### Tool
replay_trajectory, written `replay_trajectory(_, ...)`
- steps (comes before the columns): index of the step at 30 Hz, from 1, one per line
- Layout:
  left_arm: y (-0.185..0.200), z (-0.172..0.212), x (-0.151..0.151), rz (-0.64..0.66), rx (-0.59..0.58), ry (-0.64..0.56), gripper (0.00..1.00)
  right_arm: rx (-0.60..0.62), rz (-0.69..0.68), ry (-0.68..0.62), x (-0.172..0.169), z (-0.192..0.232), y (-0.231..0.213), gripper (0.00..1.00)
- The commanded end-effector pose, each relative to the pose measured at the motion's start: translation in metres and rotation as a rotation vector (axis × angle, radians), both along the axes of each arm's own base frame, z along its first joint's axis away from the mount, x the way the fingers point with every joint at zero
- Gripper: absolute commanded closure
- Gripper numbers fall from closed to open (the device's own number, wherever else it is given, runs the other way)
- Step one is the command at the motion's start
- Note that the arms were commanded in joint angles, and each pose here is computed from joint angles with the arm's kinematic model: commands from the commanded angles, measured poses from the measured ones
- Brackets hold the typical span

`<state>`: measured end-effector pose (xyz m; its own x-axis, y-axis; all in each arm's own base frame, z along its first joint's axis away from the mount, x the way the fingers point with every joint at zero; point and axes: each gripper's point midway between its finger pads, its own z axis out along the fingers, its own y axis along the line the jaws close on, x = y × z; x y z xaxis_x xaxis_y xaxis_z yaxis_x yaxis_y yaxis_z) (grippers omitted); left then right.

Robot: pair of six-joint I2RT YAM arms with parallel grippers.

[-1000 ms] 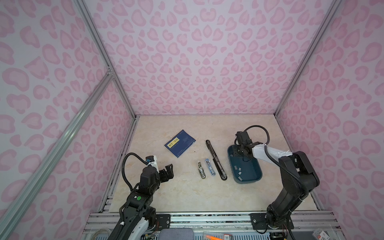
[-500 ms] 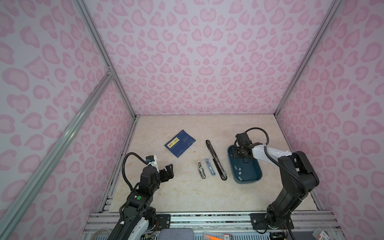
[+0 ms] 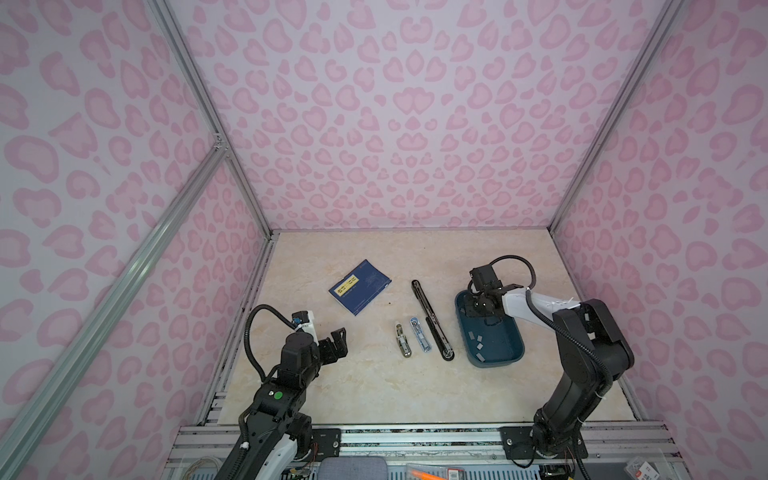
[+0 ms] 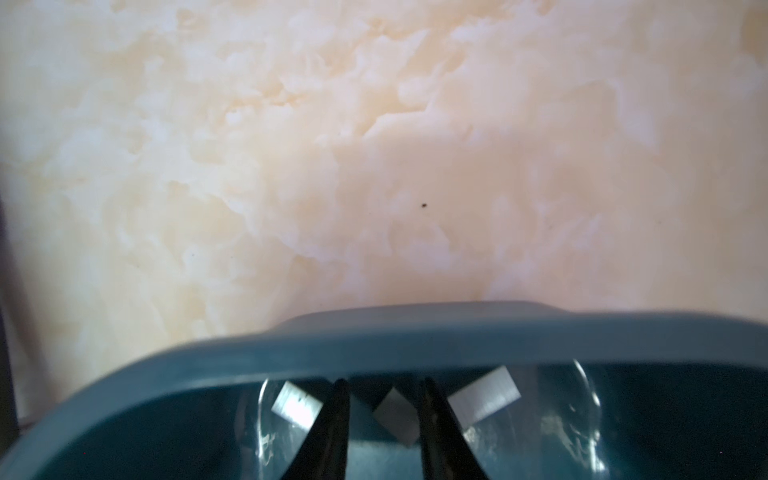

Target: Load the staples into the stapler

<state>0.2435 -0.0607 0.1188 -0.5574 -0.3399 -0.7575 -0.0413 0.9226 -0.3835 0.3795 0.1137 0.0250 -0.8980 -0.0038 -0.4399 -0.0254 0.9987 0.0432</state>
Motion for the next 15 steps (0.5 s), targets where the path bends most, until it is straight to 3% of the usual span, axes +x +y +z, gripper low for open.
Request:
replay_trajectory(1, -0.002, 0.016, 0.007, -0.006, -0.009, -0.058, 0.03, -0.009, -0.002, 0.03, -0.005, -0.006, -0.002, 0.7)
replay_trajectory(15, -0.003, 0.016, 0.006, -0.013, -0.011, -0.059, 0.03, 0.01, -0.008, 0.061, -0.021, -0.011, -0.001, 0.73)
